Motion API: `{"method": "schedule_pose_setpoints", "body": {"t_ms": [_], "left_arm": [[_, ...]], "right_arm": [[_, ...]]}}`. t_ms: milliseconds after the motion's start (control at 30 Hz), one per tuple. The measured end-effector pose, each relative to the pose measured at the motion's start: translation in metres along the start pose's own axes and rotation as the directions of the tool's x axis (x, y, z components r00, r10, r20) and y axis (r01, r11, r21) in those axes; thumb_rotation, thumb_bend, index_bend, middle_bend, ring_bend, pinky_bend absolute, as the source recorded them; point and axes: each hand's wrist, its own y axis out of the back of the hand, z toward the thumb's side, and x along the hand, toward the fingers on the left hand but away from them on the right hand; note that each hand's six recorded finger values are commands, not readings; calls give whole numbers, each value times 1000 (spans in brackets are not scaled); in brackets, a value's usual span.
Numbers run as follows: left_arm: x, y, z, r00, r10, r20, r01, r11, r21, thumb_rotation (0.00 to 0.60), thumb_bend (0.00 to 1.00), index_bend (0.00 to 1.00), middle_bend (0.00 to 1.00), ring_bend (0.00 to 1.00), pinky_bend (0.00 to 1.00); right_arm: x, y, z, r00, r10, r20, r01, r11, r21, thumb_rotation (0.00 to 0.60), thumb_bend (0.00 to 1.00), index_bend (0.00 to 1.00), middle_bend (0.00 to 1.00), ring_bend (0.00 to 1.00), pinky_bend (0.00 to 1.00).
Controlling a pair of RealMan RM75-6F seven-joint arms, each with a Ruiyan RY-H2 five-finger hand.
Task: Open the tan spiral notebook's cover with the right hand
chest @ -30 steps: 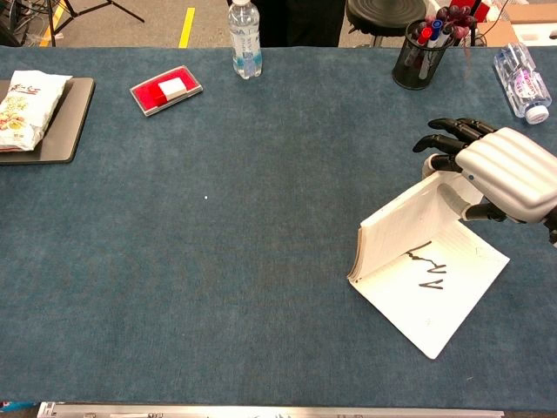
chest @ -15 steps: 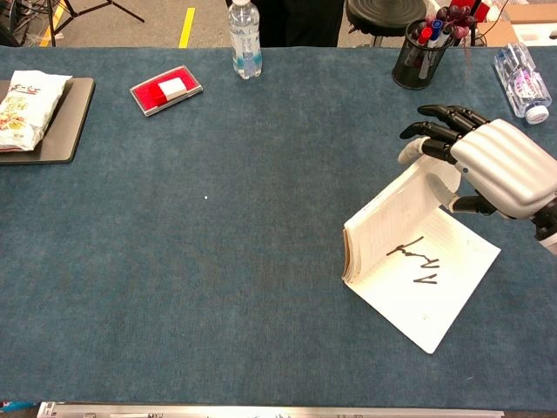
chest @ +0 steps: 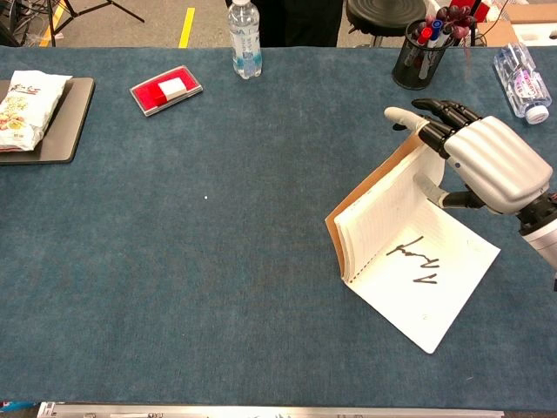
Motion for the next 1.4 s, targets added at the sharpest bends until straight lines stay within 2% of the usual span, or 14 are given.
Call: {"method": "schedule_pose_setpoints", "body": {"t_ms": [433,533,767,967,1067,1200,1267,1400], "left_arm": [[-1,1,0,1000,0,3,0,1000,-1,600,222,385,279,263,463],[-1,1,0,1000,0,2,0,1000,-1,600,222,385,279,263,463],[-1,2,1,1000,6,6,-6,1000,-6,600,222,385,280,263,463],[1,2,5,999,17,30,-16,1000,-17,600,222,388,284,264,463],[3,1,9,999,17,49,-16,1000,-21,600,222,393,288,264,463],[7,-2,15,997,17,76,-15,999,-29,600,222,397,295,264,464],[9,-3,19,996,19,91,-16,999,-36,600,222,401,298,264,464],[15,-4,24,993,33,114,-27,998,-51,600,222,403,299,264,464]], "right_arm": [[-17,-16,5,998,-63,13,63,998,-13,600,206,54,187,85,135],[-17,-15,6,997,-73,9,74,997,-19,600,200,54,187,85,135],[-8,-1,5,996,-92,-5,91,995,-27,600,201,54,187,85,135],[9,25,-5,995,-97,11,97,995,6,600,201,76,187,85,135],[22,41,-14,995,-93,46,90,995,49,600,202,103,187,85,135],[45,63,-34,987,-73,144,55,991,120,600,202,103,187,85,135],[56,72,-45,977,-61,202,31,989,145,600,202,103,187,85,135],[81,84,-68,942,-41,332,-19,985,174,600,202,103,187,85,135]]}}
